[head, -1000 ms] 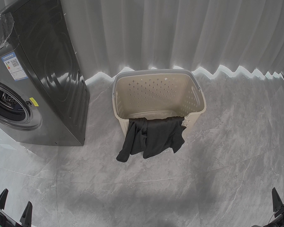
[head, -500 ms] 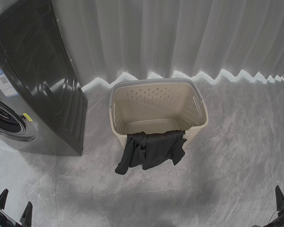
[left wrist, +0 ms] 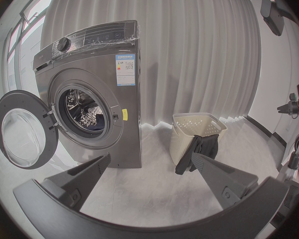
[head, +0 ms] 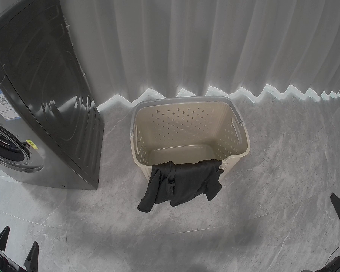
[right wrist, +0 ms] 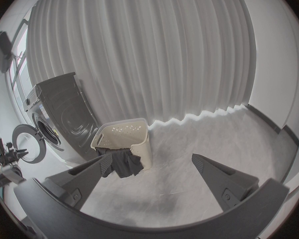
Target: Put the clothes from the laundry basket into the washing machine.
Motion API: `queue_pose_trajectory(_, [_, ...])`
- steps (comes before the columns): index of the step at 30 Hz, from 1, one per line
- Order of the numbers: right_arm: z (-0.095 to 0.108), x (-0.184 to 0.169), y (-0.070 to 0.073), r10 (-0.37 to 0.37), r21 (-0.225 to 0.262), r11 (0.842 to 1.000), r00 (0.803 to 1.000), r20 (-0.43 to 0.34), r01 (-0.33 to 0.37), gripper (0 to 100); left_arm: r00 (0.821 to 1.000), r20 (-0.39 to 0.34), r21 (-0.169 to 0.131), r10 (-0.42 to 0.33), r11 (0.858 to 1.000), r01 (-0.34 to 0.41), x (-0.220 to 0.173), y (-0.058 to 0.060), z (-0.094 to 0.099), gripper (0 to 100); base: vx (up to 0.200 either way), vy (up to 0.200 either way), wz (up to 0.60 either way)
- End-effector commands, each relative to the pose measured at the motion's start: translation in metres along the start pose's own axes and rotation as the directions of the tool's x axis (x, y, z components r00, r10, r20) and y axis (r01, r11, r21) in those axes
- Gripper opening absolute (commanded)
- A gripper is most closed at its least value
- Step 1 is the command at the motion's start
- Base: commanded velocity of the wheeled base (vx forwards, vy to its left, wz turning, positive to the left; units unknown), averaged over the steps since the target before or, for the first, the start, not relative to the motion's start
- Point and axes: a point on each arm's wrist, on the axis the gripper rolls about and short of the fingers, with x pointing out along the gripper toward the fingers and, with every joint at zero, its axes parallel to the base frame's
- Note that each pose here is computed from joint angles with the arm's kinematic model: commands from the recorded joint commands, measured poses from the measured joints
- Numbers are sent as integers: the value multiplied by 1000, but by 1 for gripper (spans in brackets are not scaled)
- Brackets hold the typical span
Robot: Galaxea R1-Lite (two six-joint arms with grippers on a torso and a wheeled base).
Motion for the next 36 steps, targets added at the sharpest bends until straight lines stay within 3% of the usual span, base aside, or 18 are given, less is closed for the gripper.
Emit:
queue_pose_trajectory(1, [-4,59,2,112,55,993,966,-233,-102,100,1000,0,0,-1,1000,1,0,0,-5,100,0,0,0])
queue_pose_trajectory(6, [-5,85,7,145,45,989,937,-318,-138,100,1000,0,3,1,1000,-1,0,0,-5,100,0,0,0])
queue_pose_trajectory(9, [-11,98,15,192,51,981,908,-371,-187,100,1000,0,1,1,1000,-1,0,0,-5,100,0,0,0])
queue_pose_trajectory(10, [-16,105,19,212,56,977,890,-405,-207,100,1000,0,3,1,1000,-1,0,0,-5,100,0,0,0])
queue_pose_trajectory(15, [-25,127,34,246,60,967,857,-453,-246,100,1000,0,3,1,1000,-1,0,0,-5,100,0,0,0])
queue_pose_trajectory(17, [-28,141,40,247,77,968,857,-453,-238,100,1000,0,3,-1,1000,1,0,0,-5,100,0,0,0])
queue_pose_trajectory(22, [-35,165,53,177,51,984,877,-447,-173,100,1000,0,1,1,1000,-1,0,0,-5,100,0,0,0])
queue_pose_trajectory(28, [-38,184,73,211,99,978,860,-464,-186,100,1000,0,0,-1,1000,1,0,0,-5,100,0,0,0])
queue_pose_trajectory(32, [-43,203,80,133,68,991,872,-471,-115,100,1000,0,0,-1,1000,1,0,0,-5,100,0,0,0])
queue_pose_trajectory(36, [-46,213,97,146,113,988,870,-470,-105,100,1000,0,-3,-1,1000,1,0,0,-5,100,0,0,0])
